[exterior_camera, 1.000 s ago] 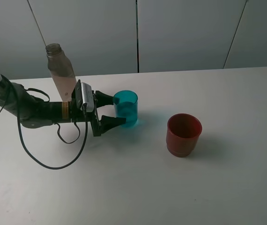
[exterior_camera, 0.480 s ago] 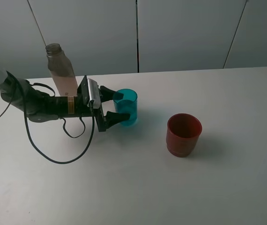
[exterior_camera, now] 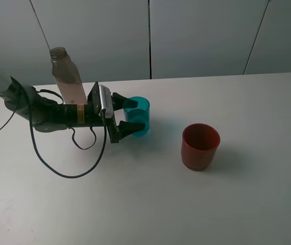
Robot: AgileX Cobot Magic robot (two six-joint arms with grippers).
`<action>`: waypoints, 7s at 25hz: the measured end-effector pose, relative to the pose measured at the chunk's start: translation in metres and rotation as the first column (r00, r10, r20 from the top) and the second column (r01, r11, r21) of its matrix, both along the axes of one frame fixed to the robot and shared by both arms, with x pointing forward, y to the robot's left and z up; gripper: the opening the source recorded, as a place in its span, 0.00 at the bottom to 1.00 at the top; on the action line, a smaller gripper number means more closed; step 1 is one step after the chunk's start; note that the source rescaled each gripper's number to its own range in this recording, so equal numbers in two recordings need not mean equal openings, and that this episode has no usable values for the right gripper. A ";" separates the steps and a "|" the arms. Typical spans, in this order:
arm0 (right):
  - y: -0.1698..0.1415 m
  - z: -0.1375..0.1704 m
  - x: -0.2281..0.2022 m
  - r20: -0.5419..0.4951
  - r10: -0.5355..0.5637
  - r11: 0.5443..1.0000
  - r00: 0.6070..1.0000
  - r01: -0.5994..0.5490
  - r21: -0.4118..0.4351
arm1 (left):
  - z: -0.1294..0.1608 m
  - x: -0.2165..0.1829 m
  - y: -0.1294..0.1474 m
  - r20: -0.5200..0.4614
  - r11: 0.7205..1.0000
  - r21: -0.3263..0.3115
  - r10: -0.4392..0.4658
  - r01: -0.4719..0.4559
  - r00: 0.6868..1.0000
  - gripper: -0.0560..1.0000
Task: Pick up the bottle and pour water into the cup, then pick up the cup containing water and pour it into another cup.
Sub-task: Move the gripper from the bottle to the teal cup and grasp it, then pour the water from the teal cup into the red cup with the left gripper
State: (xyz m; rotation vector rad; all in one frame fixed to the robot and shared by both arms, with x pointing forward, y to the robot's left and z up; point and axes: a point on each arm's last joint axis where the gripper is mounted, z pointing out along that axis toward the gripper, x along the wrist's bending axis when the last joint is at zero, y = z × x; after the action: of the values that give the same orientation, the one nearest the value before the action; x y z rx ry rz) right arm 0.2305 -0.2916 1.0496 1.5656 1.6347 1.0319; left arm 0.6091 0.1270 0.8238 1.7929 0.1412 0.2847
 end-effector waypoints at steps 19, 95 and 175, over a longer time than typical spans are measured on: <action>0.000 0.000 0.000 0.000 0.001 1.000 1.000 -0.001 -0.002 | -0.016 0.012 -0.027 -0.037 0.999 -0.042 0.012 -0.013 0.999 0.21; 0.000 0.000 0.000 0.000 0.000 1.000 1.000 0.000 0.000 | 0.092 -0.060 -0.144 0.450 0.855 0.508 -0.364 0.102 0.815 0.21; 0.000 0.000 0.000 0.000 0.001 1.000 1.000 -0.001 -0.001 | 0.125 -0.066 -0.161 0.676 0.795 0.604 -0.547 0.054 0.493 0.21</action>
State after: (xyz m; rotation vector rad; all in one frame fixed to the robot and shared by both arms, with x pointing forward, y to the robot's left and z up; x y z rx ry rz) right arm 0.2305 -0.2916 1.0496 1.5640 1.6357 1.0311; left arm 0.5428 -0.0342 0.9490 1.9528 -1.0664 0.9592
